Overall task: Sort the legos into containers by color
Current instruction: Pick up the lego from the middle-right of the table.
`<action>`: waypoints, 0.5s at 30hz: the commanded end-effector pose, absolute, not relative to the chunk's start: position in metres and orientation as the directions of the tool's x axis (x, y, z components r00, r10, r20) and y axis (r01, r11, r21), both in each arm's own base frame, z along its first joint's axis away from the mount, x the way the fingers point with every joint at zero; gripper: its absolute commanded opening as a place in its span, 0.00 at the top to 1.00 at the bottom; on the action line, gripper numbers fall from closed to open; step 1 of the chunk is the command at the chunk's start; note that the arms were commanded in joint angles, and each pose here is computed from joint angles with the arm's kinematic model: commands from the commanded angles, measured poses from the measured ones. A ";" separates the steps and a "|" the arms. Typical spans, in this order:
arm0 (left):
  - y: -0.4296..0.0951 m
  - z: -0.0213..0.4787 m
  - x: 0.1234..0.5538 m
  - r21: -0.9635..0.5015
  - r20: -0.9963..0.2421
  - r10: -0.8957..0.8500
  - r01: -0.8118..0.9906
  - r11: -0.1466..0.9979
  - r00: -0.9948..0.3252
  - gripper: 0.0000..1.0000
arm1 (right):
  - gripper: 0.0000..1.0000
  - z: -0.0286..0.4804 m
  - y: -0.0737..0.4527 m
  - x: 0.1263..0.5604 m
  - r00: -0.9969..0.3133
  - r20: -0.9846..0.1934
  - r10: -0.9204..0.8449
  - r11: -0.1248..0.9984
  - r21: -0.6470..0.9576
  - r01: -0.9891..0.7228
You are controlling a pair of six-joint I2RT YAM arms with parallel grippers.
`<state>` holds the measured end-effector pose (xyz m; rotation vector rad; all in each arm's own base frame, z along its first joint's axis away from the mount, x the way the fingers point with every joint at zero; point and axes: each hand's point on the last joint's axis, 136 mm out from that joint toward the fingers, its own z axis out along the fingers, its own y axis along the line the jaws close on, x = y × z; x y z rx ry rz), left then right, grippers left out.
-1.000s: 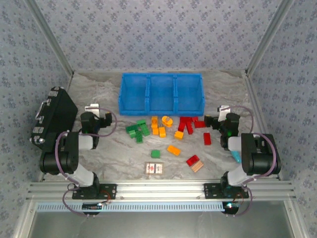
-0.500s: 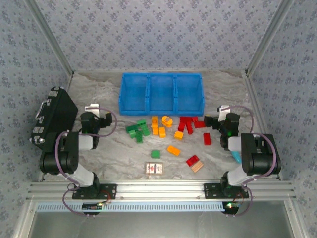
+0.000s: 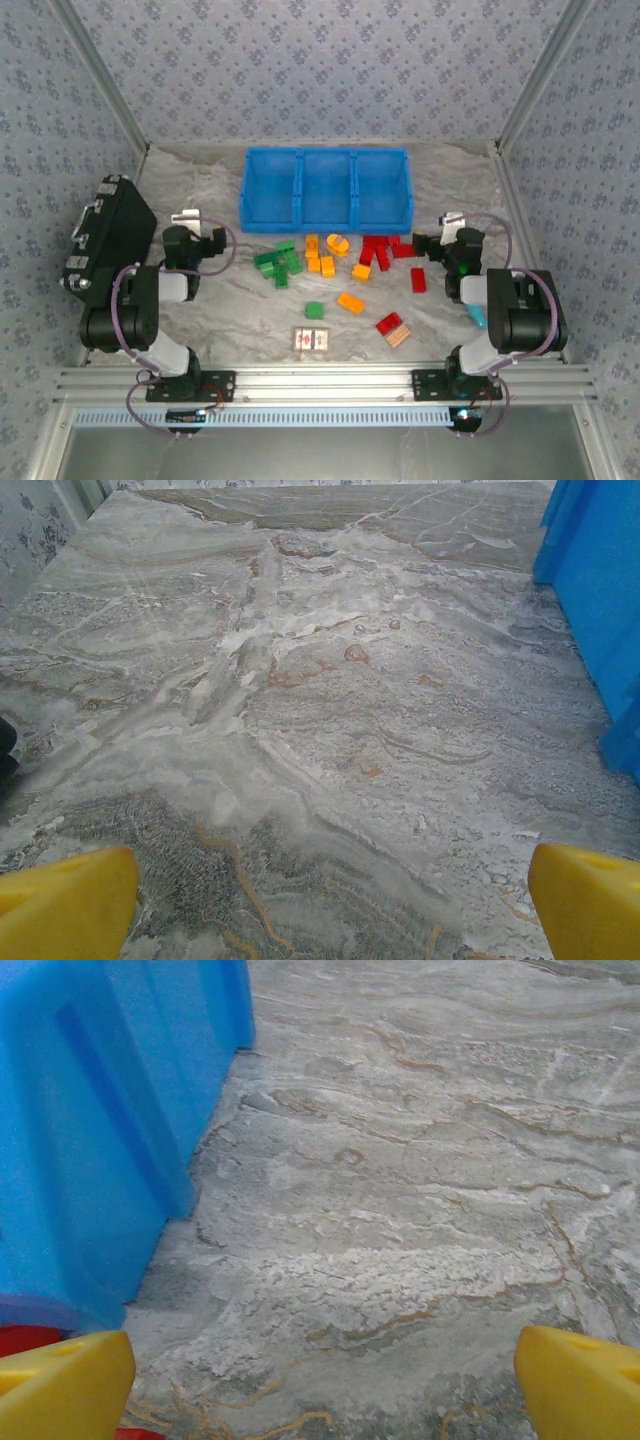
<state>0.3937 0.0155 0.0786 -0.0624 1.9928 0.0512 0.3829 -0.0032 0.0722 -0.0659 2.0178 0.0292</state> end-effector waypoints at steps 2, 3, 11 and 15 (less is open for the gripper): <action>0.014 0.088 0.398 -0.033 -0.922 -0.049 -0.049 0.998 -0.385 0.00 | 0.01 0.104 -0.028 0.391 -0.438 -0.899 0.021 0.995 -0.023 0.096; 0.014 0.088 0.398 -0.034 -0.923 -0.050 -0.050 0.998 -0.381 0.00 | 0.01 0.113 -0.036 0.388 -0.447 -0.893 0.054 0.989 -0.015 0.150; 0.045 0.142 0.387 -0.012 -0.911 -0.125 -0.278 0.961 -0.393 0.00 | 0.01 0.141 -0.013 0.333 -0.549 -0.777 0.309 0.951 0.257 0.172; 0.027 0.207 0.363 -0.046 -0.951 -0.125 -0.272 0.961 -0.283 0.00 | 0.01 0.134 0.009 0.291 -0.611 -0.679 0.408 0.906 0.382 0.181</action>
